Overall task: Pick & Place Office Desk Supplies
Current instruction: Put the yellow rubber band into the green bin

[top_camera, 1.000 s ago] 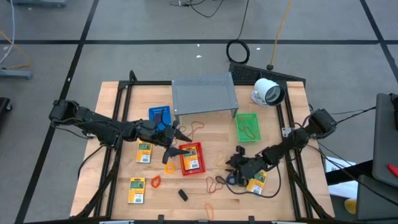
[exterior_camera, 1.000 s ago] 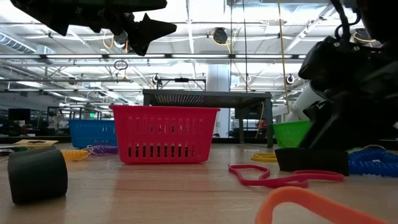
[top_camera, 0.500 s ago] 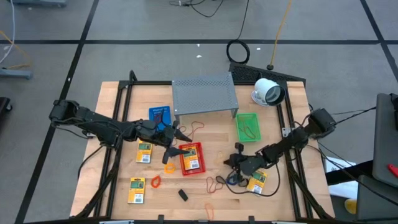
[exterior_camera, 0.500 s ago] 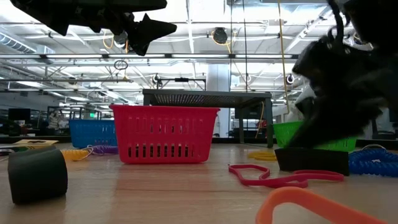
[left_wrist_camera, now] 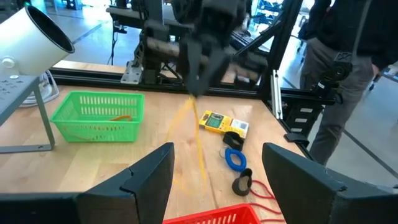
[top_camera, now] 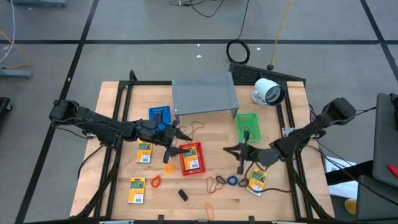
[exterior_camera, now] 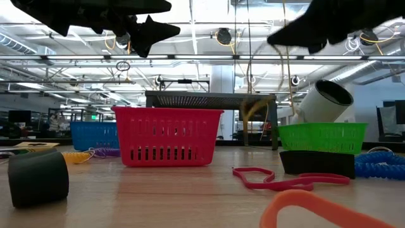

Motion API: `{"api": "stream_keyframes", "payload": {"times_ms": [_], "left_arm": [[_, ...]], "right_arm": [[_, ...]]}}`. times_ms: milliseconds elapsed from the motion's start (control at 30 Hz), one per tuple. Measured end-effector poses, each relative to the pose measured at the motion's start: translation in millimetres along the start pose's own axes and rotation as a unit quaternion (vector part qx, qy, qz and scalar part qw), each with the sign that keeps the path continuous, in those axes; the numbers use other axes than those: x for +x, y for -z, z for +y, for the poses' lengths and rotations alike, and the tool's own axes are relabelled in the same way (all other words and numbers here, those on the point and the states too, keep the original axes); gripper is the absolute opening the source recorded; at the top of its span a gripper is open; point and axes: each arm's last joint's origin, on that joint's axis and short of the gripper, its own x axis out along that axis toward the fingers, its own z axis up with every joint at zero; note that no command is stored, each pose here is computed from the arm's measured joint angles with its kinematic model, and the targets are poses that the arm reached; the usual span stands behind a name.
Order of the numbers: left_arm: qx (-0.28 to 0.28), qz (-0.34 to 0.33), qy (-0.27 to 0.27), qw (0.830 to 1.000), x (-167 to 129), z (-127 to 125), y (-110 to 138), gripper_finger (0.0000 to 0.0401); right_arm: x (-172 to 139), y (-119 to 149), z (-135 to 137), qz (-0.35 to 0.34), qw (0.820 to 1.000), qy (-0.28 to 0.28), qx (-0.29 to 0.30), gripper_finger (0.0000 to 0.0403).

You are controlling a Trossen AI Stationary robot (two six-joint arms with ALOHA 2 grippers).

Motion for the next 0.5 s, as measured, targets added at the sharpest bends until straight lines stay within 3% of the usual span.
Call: {"api": "stream_keyframes", "payload": {"times_ms": [300, 500], "left_arm": [[0.000, 0.003, 0.000, 1.000, 0, 0, 1, 0.0255], [-0.013, 0.023, -0.003, 1.000, 0, 1, 5, 0.0255]], "right_arm": [[-20, -25, -21, -0.036, 0.991, 0.117, -0.056, 0.0000], [-41, -29, -27, -0.025, 0.964, 0.253, -0.082, 0.0000]]}}
